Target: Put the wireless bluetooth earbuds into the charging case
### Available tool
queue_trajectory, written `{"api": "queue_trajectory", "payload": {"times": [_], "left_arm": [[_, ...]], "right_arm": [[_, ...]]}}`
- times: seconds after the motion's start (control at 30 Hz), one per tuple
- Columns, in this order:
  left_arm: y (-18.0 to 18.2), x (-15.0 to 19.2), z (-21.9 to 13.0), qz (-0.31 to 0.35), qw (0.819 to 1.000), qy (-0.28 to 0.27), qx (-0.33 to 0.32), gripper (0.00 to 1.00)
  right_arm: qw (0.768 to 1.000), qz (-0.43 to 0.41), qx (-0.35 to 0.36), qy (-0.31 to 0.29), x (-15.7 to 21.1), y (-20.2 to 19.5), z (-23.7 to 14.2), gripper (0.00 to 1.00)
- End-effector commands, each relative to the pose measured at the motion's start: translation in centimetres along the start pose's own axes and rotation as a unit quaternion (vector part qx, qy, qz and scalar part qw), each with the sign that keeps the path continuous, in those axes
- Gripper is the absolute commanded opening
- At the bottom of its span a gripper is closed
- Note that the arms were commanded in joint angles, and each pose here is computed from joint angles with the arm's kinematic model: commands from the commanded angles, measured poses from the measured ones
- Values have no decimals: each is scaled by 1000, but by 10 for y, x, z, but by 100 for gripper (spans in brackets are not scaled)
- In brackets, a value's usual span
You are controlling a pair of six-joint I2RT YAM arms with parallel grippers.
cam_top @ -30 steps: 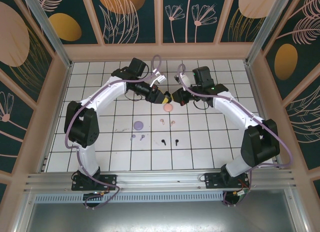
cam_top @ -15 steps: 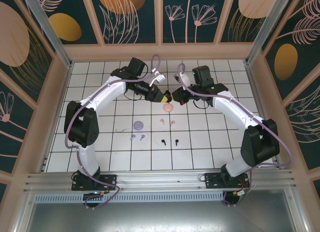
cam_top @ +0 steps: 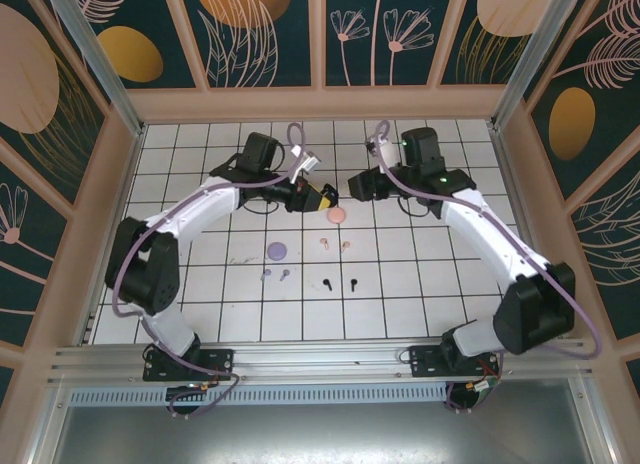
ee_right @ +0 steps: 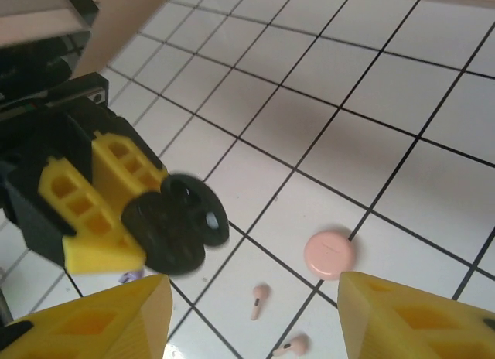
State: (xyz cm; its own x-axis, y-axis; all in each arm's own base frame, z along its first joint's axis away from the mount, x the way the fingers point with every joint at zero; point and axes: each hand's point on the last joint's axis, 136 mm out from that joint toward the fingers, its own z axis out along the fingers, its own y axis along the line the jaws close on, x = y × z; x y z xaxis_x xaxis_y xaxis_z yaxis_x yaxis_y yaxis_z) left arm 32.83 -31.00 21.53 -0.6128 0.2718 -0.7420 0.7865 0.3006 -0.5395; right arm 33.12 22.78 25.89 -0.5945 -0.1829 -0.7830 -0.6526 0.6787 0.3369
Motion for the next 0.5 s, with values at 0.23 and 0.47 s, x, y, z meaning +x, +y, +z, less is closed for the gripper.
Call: {"api": "queue_trajectory", "payload": {"times": [0.23, 0.47], "left_arm": [[-21, -58, -57, 83, 974, -187, -99, 0], [-43, -51, -116, 192, 896, -361, -174, 0]], "right_arm": [[987, 118, 61, 95, 96, 24, 19, 59], [971, 149, 105, 153, 159, 41, 38, 58]]}}
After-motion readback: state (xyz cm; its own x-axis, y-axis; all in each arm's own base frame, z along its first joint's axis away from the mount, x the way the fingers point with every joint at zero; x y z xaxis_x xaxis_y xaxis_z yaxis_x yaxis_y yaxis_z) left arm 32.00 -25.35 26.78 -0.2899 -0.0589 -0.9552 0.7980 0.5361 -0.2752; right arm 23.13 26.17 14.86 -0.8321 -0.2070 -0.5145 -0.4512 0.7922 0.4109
